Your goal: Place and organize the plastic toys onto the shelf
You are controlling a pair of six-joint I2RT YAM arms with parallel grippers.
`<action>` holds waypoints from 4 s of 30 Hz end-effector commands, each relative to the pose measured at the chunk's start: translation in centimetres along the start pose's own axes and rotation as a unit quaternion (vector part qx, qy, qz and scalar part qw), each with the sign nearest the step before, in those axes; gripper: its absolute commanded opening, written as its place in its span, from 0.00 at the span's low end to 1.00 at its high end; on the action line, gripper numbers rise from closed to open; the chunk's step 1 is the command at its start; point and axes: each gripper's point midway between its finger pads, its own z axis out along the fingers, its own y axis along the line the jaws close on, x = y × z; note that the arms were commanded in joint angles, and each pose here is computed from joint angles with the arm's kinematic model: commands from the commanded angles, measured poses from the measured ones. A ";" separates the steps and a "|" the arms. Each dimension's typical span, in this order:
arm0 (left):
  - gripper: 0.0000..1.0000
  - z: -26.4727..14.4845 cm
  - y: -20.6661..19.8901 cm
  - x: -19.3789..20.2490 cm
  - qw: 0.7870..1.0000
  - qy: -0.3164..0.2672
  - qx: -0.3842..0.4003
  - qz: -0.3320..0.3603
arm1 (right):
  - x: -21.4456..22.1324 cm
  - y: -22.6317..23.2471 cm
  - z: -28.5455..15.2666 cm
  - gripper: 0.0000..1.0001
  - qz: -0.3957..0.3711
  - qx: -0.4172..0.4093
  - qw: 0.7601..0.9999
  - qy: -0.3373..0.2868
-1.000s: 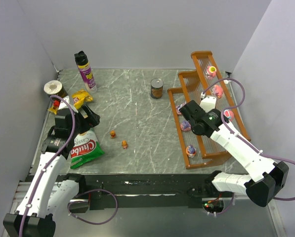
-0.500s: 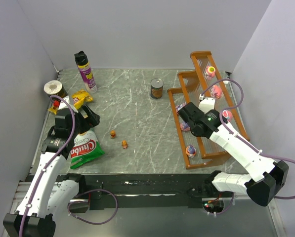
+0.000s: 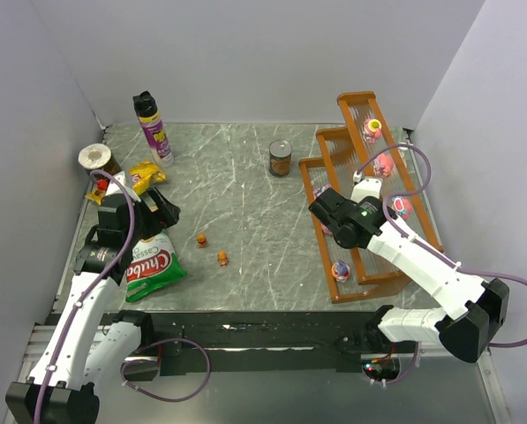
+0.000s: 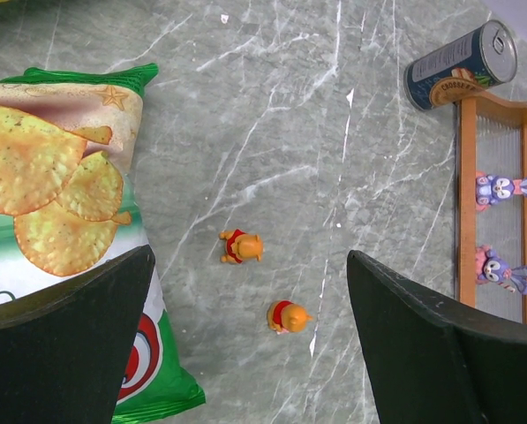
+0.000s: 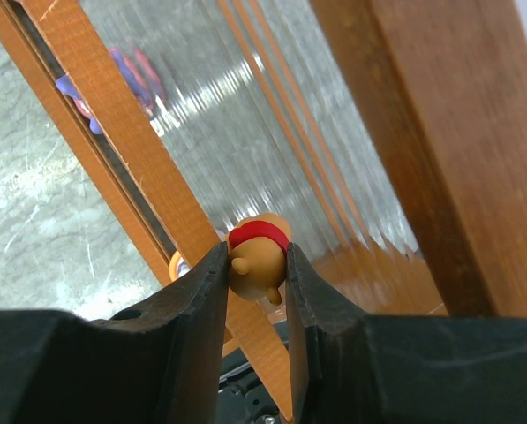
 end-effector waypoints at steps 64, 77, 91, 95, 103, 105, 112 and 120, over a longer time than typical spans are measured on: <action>0.96 -0.2 -1.2 -0.6 1.000 -0.011 0.020 0.012 | 2.8 -2.0 -0.1 0.59 0.014 0.099 0.995 -0.006; 0.96 -0.1 -1.1 -0.5 1.000 -0.008 0.018 0.012 | 3.1 -2.5 -0.6 0.61 0.019 0.079 0.997 0.003; 0.96 0.0 -1.0 -0.5 1.000 -0.008 0.017 0.010 | 3.8 -1.2 -1.3 0.68 -0.013 0.026 0.999 0.026; 0.96 0.2 -1.0 -0.4 1.000 -0.006 0.016 0.010 | 3.5 0.1 -2.3 0.68 -0.028 -0.013 0.999 0.023; 0.96 0.0 -3.1 0.1 0.997 0.006 0.080 0.020 | 0.9 3.0 -5.4 0.68 -0.047 -0.128 0.991 -0.006; 0.96 -0.1 -4.3 0.8 0.993 0.021 0.119 0.012 | 0.0 4.1 -6.4 0.67 -0.043 -0.168 0.985 -0.018; 0.96 -0.1 -9.8 2.5 0.962 0.048 0.268 -0.015 | -6.2 6.5 -13.4 0.67 -0.044 -0.353 0.927 -0.121; 0.96 -0.7 -20.1 5.1 0.912 0.048 0.398 0.080 | -11.1 7.2 -20.9 0.69 -0.057 -0.484 0.847 -0.213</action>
